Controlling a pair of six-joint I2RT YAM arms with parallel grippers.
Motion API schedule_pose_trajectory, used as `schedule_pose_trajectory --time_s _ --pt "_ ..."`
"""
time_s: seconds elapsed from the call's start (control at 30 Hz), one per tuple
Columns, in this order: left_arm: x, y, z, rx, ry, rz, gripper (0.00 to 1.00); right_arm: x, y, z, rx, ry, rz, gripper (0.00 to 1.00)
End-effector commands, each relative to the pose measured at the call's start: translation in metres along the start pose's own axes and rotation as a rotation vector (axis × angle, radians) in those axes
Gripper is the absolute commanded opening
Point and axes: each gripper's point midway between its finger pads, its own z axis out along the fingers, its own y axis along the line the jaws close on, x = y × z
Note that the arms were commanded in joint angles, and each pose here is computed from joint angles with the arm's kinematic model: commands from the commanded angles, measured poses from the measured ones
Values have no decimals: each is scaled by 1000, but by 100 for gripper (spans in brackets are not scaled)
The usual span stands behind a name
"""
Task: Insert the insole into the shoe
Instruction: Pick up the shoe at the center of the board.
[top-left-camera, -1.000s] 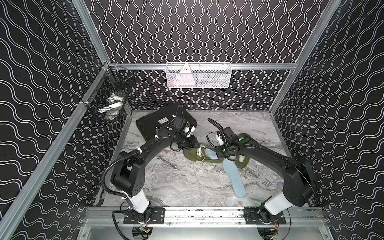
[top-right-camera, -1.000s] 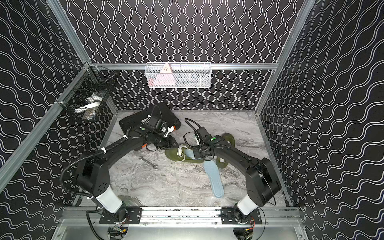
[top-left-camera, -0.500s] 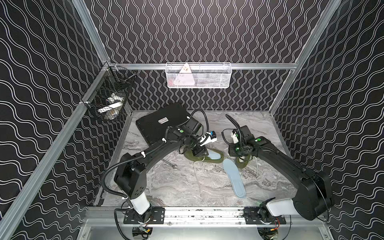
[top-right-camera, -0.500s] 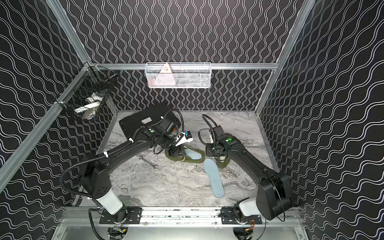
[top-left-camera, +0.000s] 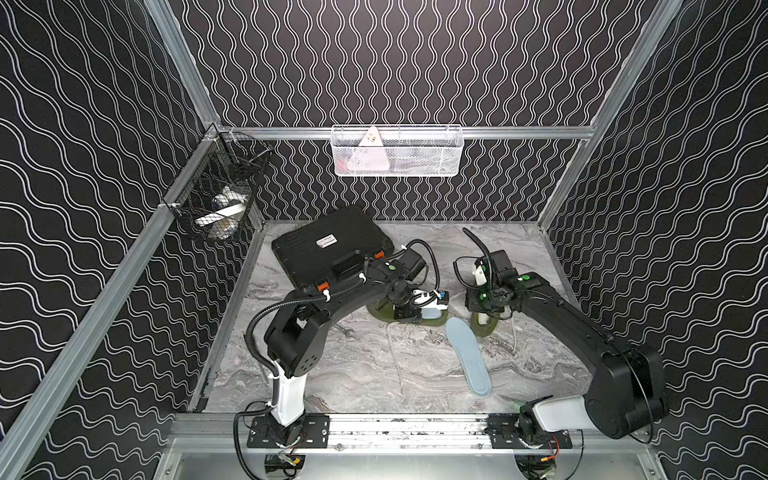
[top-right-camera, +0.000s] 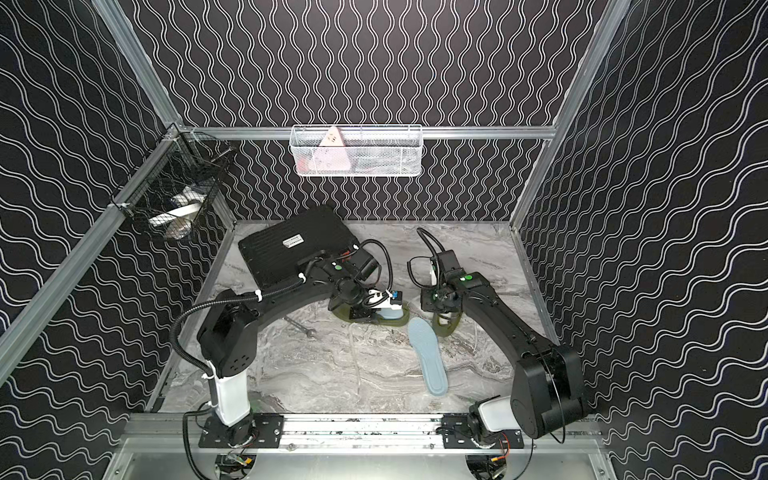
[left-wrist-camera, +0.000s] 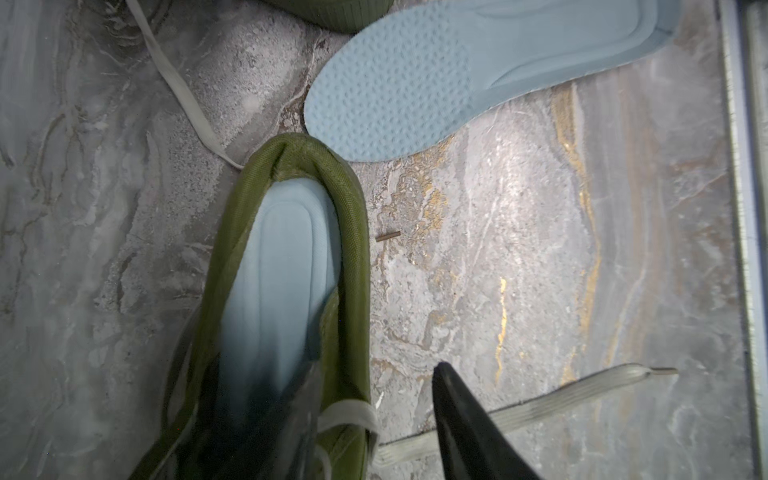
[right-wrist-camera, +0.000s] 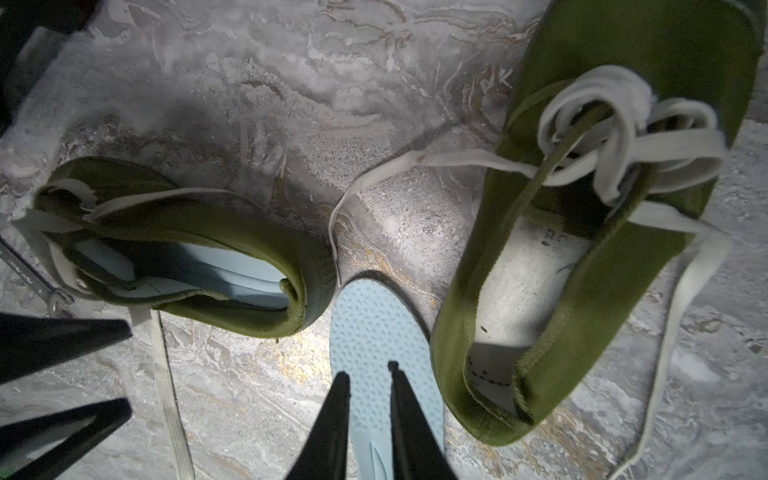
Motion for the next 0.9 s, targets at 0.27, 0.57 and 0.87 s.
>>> schedule_pose_trajectory --time_s 0.27,0.57,0.87 --pt "24 17 18 -49 178 103 44 5 -3 2 -13 28 -13 21" --pt "32 21 27 -70 240 100 17 3 -3 2 -19 32 -19 21" --pt "6 18 -8 -128 116 130 0 5 7 4 -72 47 -22 21"
